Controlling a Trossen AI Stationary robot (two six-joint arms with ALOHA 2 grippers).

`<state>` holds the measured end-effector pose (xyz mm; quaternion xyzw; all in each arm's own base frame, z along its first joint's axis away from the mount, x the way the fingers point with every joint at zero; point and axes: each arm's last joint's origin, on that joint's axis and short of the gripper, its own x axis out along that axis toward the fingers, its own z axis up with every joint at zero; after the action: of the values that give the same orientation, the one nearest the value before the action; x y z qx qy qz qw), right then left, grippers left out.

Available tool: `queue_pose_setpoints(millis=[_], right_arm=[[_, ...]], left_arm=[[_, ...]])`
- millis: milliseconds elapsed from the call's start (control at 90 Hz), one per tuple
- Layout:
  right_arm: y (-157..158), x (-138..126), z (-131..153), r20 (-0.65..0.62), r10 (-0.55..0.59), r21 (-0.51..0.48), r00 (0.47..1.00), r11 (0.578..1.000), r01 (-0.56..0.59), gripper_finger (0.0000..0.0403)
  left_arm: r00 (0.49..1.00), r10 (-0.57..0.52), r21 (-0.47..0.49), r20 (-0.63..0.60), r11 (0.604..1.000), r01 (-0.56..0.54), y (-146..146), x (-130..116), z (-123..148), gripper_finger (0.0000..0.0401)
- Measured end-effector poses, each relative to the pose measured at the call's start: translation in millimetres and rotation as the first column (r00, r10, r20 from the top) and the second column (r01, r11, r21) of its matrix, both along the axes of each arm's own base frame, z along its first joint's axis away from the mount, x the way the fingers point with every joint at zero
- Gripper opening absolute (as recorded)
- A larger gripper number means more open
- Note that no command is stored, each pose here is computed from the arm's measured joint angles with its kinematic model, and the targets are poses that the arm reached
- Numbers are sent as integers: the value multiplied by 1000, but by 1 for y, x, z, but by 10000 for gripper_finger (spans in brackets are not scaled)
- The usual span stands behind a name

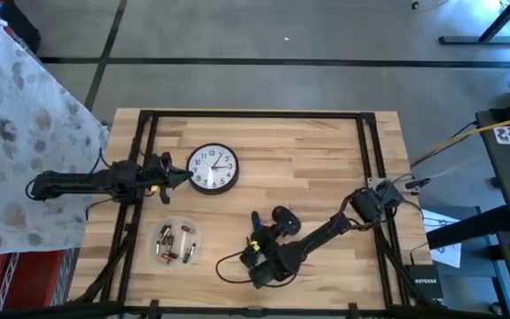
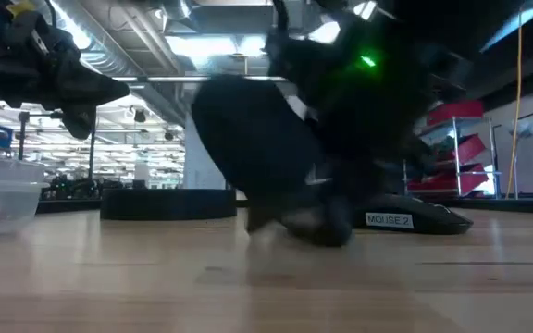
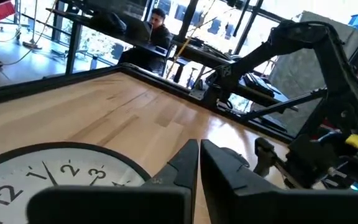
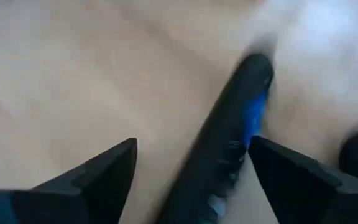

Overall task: Insert battery
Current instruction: Open the remote control battery cover

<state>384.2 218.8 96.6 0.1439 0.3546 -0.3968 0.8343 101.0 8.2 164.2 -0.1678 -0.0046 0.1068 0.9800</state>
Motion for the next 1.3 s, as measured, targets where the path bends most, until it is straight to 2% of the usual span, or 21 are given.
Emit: queue_pose_setpoints(millis=[156, 467, 722, 844, 978, 1133, 1300], right_arm=[[0, -2, 6, -64, -17, 30, 998, 999, 19, 245], [1, -2, 7, -80, -10, 74, 997, 997, 16, 158], [-2, 9, 8, -46, 37, 83, 998, 996, -33, 164], [1, 24, 13, 53, 56, 146, 997, 987, -63, 169], [2, 36, 17, 128, 127, 134, 984, 980, -144, 171], [-2, 40, 17, 114, 154, 111, 981, 980, -167, 180], [-3, 40, 18, 89, 194, 82, 977, 976, -201, 207]], left_arm=[[1000, 0, 0, 0, 1000, 0, 0, 0, 0, 0], [1000, 0, 0, 0, 1000, 0, 0, 0, 0, 0], [1000, 0, 0, 0, 1000, 0, 0, 0, 0, 0], [1000, 0, 0, 0, 1000, 0, 0, 0, 0, 0], [1000, 0, 0, 0, 1000, 0, 0, 0, 0, 0], [1000, 0, 0, 1, 1000, 0, 0, 0, 0, 0], [1000, 0, 0, 1, 1000, 0, 0, 0, 0, 0]])
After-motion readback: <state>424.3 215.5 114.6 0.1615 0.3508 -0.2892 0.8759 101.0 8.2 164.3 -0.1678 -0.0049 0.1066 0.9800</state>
